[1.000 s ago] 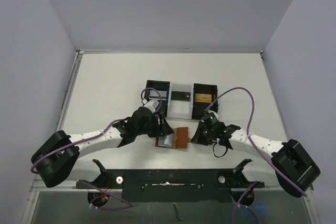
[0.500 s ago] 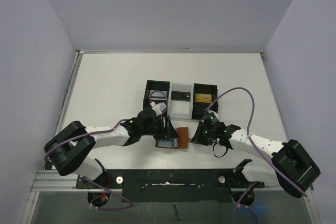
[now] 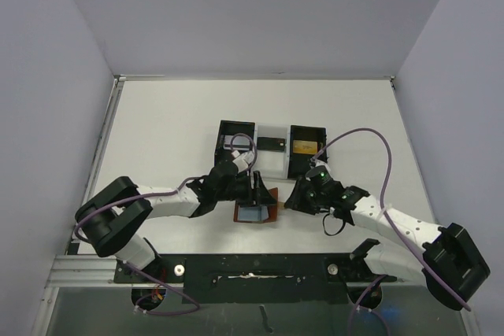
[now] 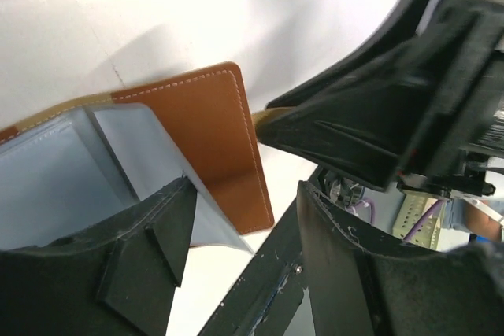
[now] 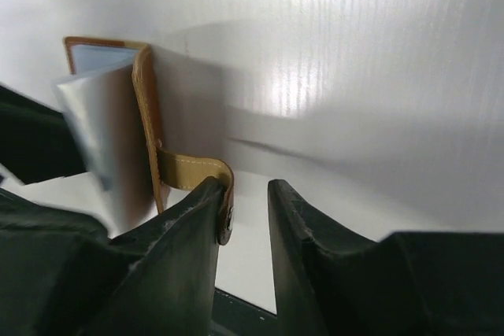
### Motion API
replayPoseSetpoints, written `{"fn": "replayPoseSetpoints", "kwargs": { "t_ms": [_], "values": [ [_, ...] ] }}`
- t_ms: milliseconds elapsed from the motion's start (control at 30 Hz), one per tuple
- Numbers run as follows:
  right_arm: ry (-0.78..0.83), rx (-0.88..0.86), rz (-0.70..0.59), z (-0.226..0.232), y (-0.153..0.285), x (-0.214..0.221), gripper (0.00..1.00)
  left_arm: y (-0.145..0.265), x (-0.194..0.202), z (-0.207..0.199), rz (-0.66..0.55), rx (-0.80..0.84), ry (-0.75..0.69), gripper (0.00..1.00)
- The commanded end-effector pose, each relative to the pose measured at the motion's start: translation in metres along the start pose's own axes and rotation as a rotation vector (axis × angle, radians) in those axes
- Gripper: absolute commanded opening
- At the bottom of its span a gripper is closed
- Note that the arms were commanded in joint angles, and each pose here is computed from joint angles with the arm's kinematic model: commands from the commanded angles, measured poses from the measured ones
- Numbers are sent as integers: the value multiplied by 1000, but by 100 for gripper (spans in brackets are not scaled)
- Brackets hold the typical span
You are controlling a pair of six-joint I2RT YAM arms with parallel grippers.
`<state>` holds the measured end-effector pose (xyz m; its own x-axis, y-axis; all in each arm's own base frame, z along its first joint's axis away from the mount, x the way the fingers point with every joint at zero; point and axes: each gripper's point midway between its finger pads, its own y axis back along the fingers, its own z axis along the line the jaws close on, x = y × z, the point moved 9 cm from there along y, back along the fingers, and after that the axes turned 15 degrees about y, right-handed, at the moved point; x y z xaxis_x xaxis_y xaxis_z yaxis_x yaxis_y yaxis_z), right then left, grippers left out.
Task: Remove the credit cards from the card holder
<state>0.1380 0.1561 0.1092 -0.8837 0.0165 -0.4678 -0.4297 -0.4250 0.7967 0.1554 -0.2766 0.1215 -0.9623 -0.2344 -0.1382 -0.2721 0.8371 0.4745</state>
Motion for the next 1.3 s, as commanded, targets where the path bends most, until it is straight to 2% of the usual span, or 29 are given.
{"fn": "replayPoseSetpoints", "kwargs": {
  "t_ms": [0,67,167,267,500,667,933,1100,1267],
  "values": [
    [20,-28,-136,17,25,-33,34,-11,-5,-19,15,103,-26,52],
    [28,-56,-156,22,32,-38,38,-13,-4,-18,20,105,-24,52],
    [23,-91,-170,29,36,-46,38,-15,-3,-15,35,99,-23,51],
    [9,-101,-177,34,38,-51,34,-17,0,-14,52,96,-22,49],
    [24,-157,-190,46,35,-64,20,-20,6,-10,85,51,-59,32],
    [45,-220,-176,52,29,-66,20,-21,6,-18,93,38,-111,35],
    [39,-214,-93,49,7,-59,20,-22,10,-15,106,25,-117,35],
    [27,-9,4,29,-6,-46,17,-16,11,-16,87,29,-121,36],
    [22,-21,39,23,-13,-31,16,-5,10,-15,35,9,-120,39]
  ]
}}
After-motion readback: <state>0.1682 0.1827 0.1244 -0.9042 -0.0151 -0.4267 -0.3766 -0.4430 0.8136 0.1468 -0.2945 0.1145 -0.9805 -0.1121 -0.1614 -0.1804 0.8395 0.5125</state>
